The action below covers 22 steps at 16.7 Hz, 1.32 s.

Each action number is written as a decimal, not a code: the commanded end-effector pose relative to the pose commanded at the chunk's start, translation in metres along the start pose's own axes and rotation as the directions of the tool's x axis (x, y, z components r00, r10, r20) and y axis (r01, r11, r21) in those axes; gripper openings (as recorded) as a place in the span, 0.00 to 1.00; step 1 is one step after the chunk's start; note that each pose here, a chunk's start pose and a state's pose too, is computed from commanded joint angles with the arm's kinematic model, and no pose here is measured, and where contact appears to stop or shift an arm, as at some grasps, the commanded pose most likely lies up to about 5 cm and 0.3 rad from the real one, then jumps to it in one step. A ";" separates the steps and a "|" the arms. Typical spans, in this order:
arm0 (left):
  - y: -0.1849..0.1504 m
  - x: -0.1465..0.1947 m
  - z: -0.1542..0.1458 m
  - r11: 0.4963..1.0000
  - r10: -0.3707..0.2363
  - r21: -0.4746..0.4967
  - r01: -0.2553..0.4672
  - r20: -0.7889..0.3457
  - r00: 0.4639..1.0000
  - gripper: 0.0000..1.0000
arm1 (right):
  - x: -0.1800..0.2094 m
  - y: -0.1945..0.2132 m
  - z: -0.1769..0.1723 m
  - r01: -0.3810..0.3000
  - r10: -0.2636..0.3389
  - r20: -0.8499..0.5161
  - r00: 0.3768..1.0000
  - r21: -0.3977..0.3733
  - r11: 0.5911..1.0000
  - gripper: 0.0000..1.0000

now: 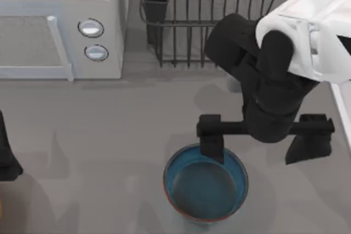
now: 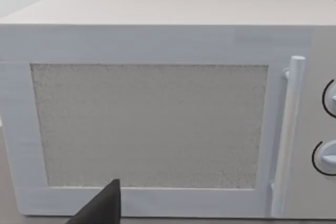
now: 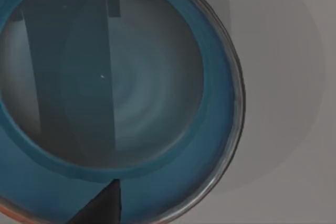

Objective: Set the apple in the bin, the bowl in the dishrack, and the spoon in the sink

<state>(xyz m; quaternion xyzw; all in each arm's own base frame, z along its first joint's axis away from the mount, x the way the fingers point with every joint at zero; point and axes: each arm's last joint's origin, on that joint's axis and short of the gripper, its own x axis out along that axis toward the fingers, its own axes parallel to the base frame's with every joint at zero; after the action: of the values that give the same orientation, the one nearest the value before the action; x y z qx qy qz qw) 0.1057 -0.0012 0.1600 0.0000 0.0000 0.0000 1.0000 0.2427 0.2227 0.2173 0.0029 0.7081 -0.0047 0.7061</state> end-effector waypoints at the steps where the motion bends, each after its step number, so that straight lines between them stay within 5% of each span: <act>1: 0.000 0.000 0.000 1.000 0.000 0.000 0.000 0.000 1.000 1.00 | 0.009 0.001 0.001 0.000 0.000 0.000 1.000 -0.001 1.000 1.00; 8: 0.000 0.000 0.000 1.000 0.000 0.000 0.000 0.000 1.000 1.00 | 0.084 0.001 0.000 -0.004 0.004 0.005 1.000 -0.001 1.000 1.00; 13: 0.000 0.000 0.000 1.000 0.000 0.000 0.000 0.000 1.000 1.00 | 0.088 0.000 -0.001 -0.002 0.002 0.003 1.000 -0.001 1.000 1.00; 22: 0.000 0.000 0.000 1.000 0.000 0.000 0.000 0.000 1.000 1.00 | 0.088 0.000 -0.001 -0.002 0.002 0.003 1.000 -0.001 1.000 0.32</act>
<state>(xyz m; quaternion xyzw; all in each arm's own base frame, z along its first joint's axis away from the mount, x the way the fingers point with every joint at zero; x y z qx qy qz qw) 0.1057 -0.0012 0.1600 0.0000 0.0000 0.0000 1.0000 0.2416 0.2230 0.1290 0.0034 0.7071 -0.0036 0.7071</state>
